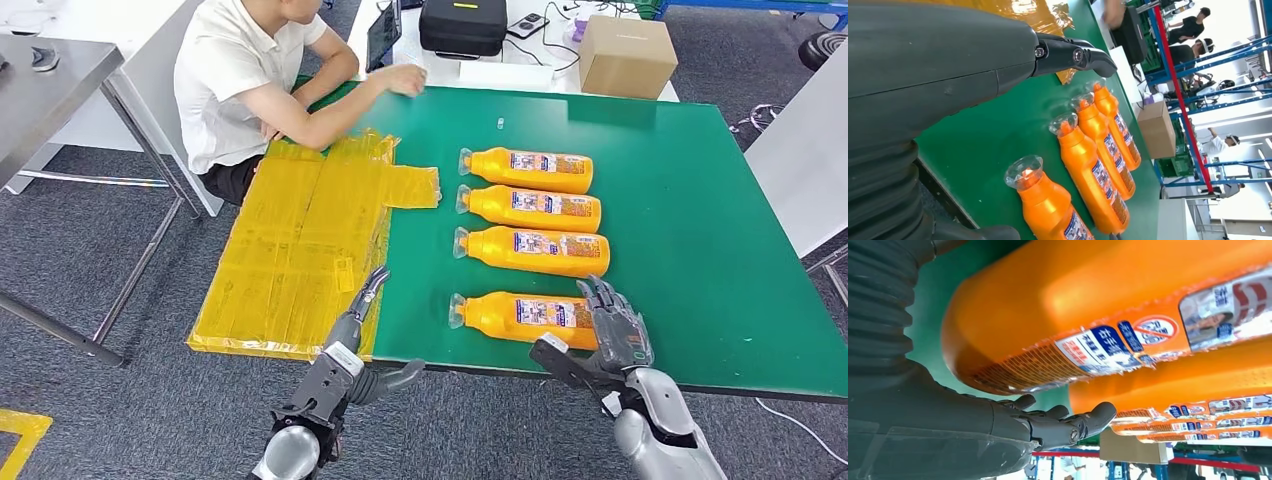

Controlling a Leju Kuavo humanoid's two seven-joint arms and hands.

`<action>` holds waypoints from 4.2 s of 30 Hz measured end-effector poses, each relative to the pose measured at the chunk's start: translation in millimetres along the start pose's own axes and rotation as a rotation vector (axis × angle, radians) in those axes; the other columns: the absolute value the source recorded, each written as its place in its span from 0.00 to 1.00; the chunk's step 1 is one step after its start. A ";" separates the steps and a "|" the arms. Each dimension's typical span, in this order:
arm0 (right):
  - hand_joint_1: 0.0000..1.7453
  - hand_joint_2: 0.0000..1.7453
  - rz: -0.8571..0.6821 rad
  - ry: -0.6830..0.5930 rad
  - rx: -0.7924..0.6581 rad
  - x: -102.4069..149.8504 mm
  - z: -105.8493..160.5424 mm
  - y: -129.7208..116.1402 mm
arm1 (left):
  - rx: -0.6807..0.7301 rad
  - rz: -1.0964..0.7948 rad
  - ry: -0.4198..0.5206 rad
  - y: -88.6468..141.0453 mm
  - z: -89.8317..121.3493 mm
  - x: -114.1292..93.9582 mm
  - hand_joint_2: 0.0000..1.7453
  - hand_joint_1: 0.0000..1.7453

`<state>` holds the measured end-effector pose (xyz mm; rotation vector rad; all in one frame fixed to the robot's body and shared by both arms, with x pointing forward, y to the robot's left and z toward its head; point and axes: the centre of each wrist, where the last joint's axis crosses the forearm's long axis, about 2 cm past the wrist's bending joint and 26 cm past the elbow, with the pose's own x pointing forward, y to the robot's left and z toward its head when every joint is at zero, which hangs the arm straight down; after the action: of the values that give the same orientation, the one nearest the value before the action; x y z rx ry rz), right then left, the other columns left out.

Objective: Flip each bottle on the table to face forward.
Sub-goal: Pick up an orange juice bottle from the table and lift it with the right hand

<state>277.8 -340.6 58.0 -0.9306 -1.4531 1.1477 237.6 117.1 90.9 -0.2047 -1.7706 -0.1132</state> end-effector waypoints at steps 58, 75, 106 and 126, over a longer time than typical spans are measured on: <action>1.00 1.00 -0.569 -0.090 -0.105 36.3 -13.9 14.6 | -0.029 0.447 0.104 -18.3 3.8 -3.4 1.00 0.00; 0.92 1.00 -0.818 -0.204 -0.249 110.1 -25.3 15.3 | -0.031 0.918 0.236 -24.7 15.1 -6.7 1.00 0.00; 1.00 1.00 -0.863 -0.554 0.084 215.3 -8.3 41.5 | 0.052 0.801 0.103 -14.5 -14.2 5.3 1.00 0.00; 0.00 0.00 -0.853 -0.631 0.130 224.4 -9.4 38.7 | 0.067 0.748 0.015 -4.4 -26.0 14.7 1.00 1.00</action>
<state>245.5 -115.8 76.1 0.2142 -1.9561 0.8712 258.7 108.9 110.8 -0.7947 -1.5768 0.4802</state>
